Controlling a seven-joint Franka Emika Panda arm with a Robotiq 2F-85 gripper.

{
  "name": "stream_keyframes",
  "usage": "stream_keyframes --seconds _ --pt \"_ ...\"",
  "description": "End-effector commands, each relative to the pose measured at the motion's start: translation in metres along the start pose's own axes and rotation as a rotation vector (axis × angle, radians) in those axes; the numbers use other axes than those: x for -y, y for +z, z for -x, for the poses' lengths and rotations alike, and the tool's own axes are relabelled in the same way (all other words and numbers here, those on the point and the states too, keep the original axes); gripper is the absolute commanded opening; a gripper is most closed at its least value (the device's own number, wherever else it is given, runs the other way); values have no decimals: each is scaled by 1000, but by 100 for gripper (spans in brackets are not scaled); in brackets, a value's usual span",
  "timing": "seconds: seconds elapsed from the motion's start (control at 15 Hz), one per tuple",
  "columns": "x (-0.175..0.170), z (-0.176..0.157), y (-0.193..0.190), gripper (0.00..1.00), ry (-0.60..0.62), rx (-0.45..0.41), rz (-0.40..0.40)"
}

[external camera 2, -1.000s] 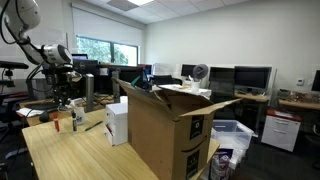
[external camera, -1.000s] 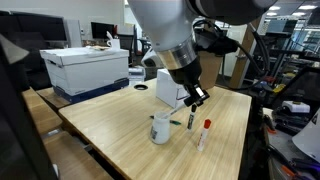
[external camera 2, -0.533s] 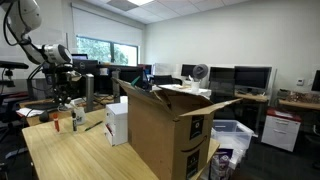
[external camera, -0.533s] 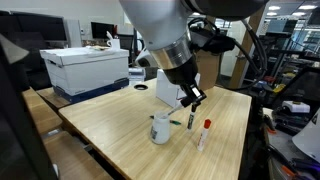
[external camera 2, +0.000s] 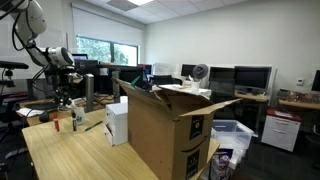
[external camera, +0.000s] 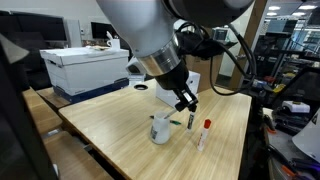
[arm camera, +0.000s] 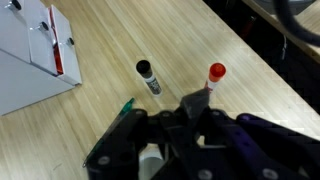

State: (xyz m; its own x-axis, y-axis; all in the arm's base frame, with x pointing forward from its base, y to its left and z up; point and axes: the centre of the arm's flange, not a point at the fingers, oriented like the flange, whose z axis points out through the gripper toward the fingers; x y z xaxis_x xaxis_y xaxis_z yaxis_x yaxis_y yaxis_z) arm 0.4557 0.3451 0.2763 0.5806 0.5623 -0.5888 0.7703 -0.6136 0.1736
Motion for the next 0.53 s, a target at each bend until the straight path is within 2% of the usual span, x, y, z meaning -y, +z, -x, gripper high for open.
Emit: stream_keyframes --seconds 0.0,0.47 --pt "-4 -9 -7 5 -3 22 -15" --pt "-19 -22 -13 5 20 5 -46"
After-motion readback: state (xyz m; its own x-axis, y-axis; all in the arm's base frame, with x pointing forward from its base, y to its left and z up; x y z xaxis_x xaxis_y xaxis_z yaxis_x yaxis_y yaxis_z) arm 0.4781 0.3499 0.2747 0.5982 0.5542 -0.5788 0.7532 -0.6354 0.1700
